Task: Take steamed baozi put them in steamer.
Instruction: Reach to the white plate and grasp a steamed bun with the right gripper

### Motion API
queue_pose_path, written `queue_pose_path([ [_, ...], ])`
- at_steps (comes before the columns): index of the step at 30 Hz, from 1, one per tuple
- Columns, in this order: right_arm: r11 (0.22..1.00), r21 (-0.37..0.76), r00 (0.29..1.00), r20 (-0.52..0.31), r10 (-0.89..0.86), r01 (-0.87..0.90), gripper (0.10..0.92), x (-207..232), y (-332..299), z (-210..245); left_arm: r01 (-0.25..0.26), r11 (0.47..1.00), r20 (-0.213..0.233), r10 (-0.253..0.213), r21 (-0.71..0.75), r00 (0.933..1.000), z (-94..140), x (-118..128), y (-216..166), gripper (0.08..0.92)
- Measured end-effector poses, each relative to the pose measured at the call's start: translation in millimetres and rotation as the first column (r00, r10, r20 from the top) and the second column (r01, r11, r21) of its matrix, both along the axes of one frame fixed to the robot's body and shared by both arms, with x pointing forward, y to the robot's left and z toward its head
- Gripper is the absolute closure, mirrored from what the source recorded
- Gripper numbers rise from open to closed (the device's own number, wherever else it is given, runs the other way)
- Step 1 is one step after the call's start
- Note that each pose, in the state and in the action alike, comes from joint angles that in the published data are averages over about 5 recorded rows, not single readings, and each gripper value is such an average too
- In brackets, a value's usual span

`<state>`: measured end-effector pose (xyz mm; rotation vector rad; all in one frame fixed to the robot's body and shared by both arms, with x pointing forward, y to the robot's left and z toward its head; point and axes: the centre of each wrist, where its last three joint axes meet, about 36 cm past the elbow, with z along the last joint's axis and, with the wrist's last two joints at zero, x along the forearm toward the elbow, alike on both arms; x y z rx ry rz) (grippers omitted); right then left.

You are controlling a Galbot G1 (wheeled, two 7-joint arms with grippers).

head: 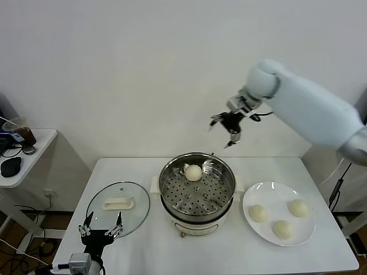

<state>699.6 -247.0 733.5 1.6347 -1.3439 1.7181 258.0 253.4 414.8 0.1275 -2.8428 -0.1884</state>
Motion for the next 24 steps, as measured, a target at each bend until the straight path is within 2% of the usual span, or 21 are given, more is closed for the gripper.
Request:
queue_pose_path([
  [5, 0.975, -0.003, 0.973, -0.074, -0.221, 0.221, 0.200, -26.5, -53.5, -20.5, 0.002, 1.000, -0.006, -0.002, 0.006, 1.0000, -1.2, -0.6, 1.8, 0.177],
  [9, 0.943, -0.026, 0.934, -0.126, -0.333, 0.333, 0.200, -53.6, -83.3, -52.1, 0.001, 1.000, -0.010, -0.001, 0.011, 1.0000, -1.6, -1.8, 3.1, 0.177],
  [15, 0.909, -0.071, 0.892, -0.176, -0.417, 0.411, 0.200, -89.0, -102.7, -109.9, 0.000, 1.000, -0.016, 0.001, 0.016, 0.9999, -2.1, -3.7, 4.4, 0.177],
  [24, 0.885, -0.127, 0.866, -0.186, -0.464, 0.447, 0.200, -113.4, -109.8, -173.7, -0.002, 1.000, -0.029, 0.003, 0.018, 0.9996, -6.0, -5.2, 3.9, 0.177],
])
